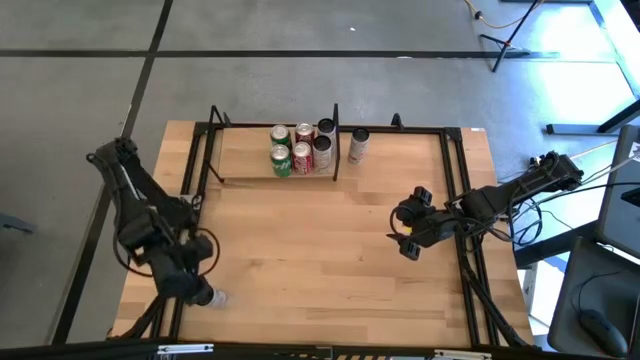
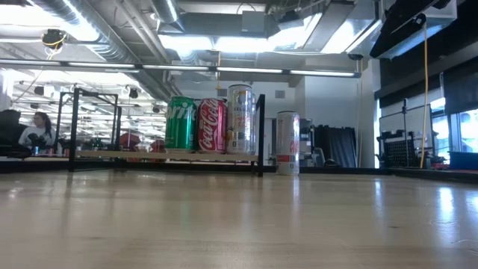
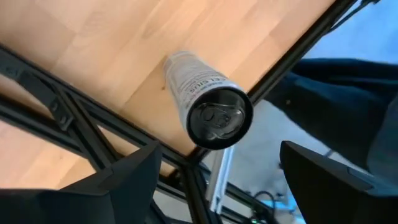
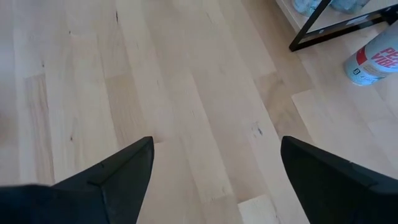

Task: Place canned beverage on shelf
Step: Put the bottom white pink soda can on the shelf

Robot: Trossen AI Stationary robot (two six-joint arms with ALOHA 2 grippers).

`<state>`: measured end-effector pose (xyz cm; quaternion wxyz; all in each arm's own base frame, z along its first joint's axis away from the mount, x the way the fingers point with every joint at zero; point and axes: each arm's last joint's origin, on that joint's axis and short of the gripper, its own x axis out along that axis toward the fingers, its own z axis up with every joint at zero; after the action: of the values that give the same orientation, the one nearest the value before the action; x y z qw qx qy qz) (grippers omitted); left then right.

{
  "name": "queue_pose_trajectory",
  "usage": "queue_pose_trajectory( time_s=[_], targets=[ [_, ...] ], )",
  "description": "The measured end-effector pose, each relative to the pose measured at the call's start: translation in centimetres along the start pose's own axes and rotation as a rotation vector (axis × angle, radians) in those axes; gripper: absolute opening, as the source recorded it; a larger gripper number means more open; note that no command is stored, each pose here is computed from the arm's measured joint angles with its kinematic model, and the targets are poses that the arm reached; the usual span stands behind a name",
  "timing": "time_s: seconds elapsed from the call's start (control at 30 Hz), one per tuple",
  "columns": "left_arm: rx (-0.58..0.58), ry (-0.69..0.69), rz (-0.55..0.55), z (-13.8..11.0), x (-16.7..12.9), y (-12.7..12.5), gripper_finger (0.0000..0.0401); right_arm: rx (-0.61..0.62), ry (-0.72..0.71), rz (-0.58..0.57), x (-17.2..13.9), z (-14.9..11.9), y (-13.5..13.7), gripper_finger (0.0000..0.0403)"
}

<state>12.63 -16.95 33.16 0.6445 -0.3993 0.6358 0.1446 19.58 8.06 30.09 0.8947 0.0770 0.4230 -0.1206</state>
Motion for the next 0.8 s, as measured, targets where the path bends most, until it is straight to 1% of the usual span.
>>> queue_pose_trajectory(
  time_s=[0.17,0.37,0.63,0.8],
  targets=[
    [0.061,-0.009,0.071,-1.1,2.0,-0.9,0.0316,-0.024,-0.005,-0.007,0.0,0.0,0.0,0.0337],
    [0.142,0.0,0.125,-2.7,4.1,-1.6,0.0316,-0.026,-0.005,-0.007,0.0,0.0,0.0,0.0337],
    [0.159,-0.057,0.152,-2.6,4.3,-1.4,0.0316,-0.026,-0.003,-0.005,0.0,0.0,0.0,0.0337],
    [0.209,-0.12,0.127,-2.4,4.3,-1.6,0.0316,-0.026,0.002,0.002,0.0,0.0,0.0,0.0337]
  ],
)
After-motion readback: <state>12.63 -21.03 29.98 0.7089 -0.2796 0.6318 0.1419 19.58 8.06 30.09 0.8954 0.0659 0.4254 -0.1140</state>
